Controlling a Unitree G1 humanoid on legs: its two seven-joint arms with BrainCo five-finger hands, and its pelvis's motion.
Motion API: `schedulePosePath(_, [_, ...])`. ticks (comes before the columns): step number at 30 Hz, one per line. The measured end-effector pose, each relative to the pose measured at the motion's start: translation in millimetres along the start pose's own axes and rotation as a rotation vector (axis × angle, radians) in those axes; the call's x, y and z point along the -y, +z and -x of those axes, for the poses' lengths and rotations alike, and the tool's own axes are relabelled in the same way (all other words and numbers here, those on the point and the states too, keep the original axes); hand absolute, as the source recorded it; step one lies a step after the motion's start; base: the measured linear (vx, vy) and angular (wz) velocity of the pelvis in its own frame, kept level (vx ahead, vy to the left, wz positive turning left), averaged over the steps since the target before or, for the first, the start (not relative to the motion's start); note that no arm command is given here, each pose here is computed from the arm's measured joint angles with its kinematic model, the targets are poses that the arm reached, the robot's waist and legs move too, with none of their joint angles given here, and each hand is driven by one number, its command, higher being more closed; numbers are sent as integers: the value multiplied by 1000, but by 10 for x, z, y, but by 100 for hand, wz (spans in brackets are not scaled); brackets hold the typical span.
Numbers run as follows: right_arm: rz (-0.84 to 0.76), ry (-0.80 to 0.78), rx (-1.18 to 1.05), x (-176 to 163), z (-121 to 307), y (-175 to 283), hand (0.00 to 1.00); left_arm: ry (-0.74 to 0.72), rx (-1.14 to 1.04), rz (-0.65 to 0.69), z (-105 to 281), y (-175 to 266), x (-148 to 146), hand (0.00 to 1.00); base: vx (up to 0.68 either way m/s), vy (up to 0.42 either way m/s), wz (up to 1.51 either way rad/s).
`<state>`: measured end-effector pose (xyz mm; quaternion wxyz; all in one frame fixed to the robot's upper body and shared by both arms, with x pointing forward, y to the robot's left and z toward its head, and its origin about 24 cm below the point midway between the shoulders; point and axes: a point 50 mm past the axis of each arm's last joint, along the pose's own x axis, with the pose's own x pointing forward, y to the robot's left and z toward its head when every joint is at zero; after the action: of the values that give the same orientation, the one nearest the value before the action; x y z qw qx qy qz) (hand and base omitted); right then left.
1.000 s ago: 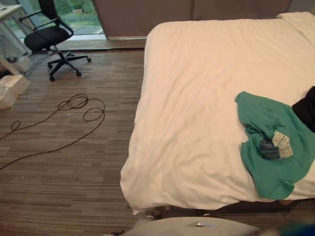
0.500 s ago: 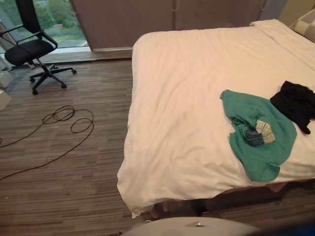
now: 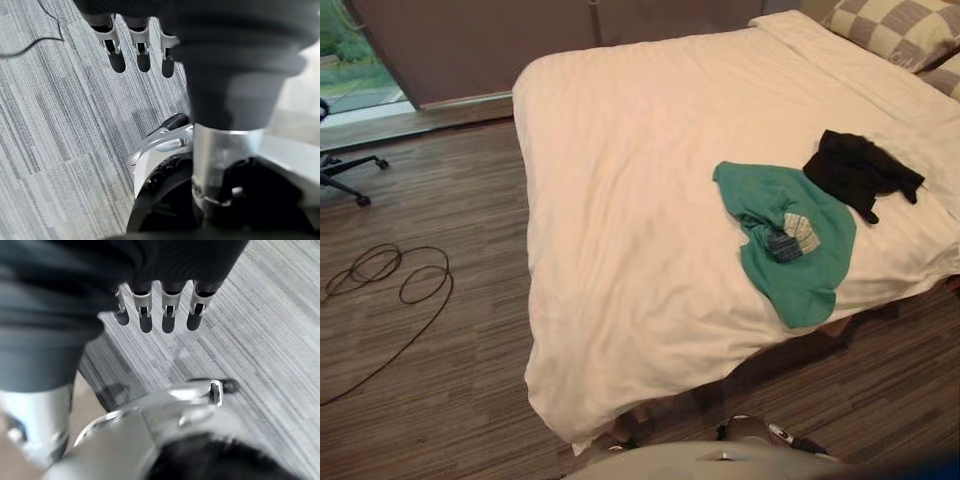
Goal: Tidy the bed and pick cloth on bed and put in laundry
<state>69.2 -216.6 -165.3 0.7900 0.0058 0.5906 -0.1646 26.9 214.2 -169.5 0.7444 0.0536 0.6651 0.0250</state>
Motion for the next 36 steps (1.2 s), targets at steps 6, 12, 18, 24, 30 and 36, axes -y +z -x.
schedulePosePath(6, [165,40,50,6,-12,138,0,6,68,79,9,87,9,0,-104,-73,-54])
schedulePosePath(12, [182,30,59,33,-18,173,0,36,83,139,12,108,19,0,-163,-29,-14])
schedulePosePath(18, [87,-3,27,92,-14,63,0,39,74,183,28,9,-9,0,151,94,4])
schedulePosePath(24, [-112,-51,15,89,-8,14,0,34,48,115,23,-11,-26,0,-56,91,115])
schedulePosePath(30, [-319,-180,39,61,11,25,100,27,42,45,19,-25,-26,0,-42,123,45])
schedulePosePath(36, [-752,-474,266,737,134,693,100,15,33,35,24,-39,-53,0,-25,-83,56])
